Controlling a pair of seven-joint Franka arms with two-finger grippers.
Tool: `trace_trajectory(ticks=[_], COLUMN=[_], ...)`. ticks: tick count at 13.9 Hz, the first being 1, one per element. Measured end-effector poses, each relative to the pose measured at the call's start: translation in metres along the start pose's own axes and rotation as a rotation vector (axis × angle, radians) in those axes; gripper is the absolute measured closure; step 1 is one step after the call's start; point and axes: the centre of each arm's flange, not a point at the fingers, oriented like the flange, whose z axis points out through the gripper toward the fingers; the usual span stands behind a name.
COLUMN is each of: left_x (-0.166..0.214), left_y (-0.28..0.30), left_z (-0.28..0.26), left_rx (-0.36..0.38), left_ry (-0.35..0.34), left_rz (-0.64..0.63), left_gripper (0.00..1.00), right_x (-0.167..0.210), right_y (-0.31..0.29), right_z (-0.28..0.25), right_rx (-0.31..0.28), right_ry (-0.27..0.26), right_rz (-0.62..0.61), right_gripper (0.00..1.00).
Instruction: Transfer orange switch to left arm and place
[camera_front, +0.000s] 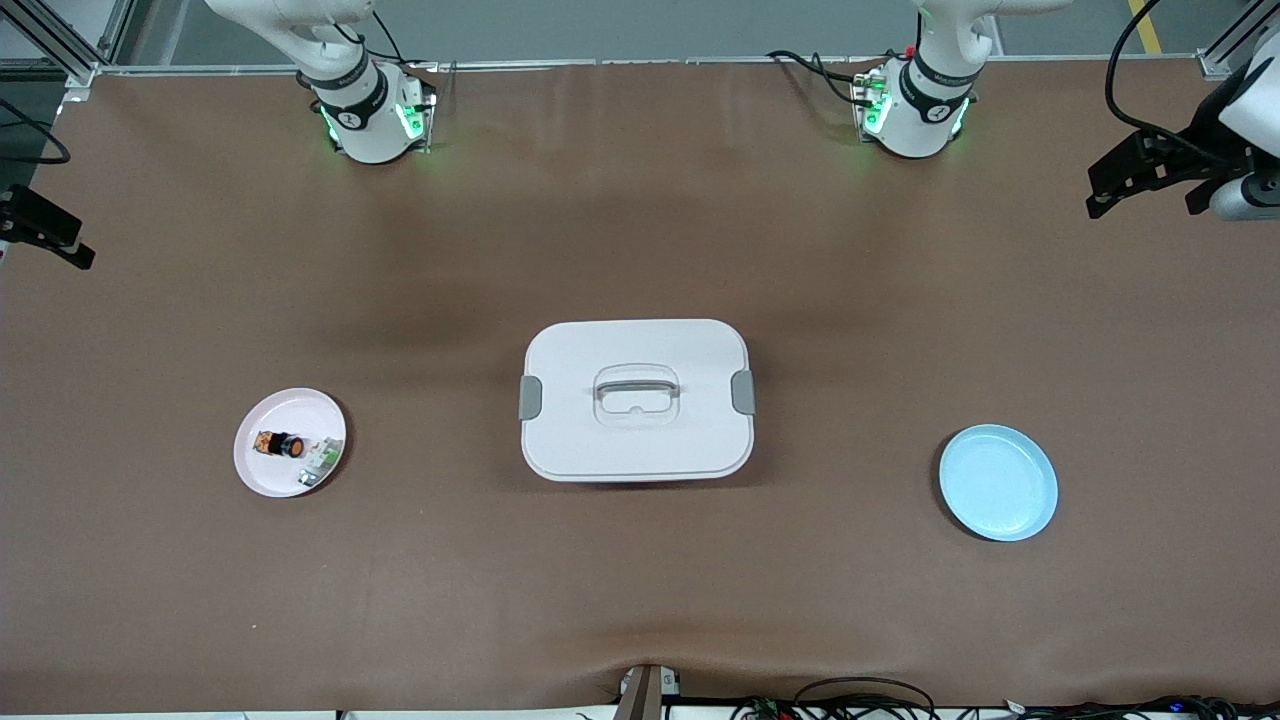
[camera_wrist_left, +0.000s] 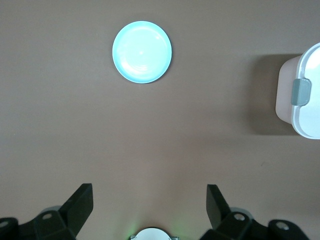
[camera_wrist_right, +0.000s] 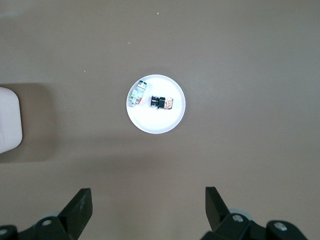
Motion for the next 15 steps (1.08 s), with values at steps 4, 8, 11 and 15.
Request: trace_trajectory(ticks=[4,8,11,15], left_x=[0.000,0.000,0.000,0.000], left_y=[0.000,0.000,0.000,0.000], left_z=[0.000,0.000,0.000,0.000], left_rx=[0.000,0.000,0.000,0.000], left_ry=[0.000,0.000,0.000,0.000], left_rz=[0.000,0.000,0.001,0.001], left_gripper=[0.00,0.00,0.00,0.00], right_x=[0.000,0.004,0.010,0.015], right_y=[0.000,0.000,0.001,-0.001], right_z=[0.000,0.007,0.019,0.025], right_rx=[0.000,0.000,0.000,-0.001], right_ry=[0.000,-0.014,-0.030,-0.030], right_rz=[0.000,0.000,0.001,-0.004], right_gripper=[0.00,0.00,0.00,0.00])
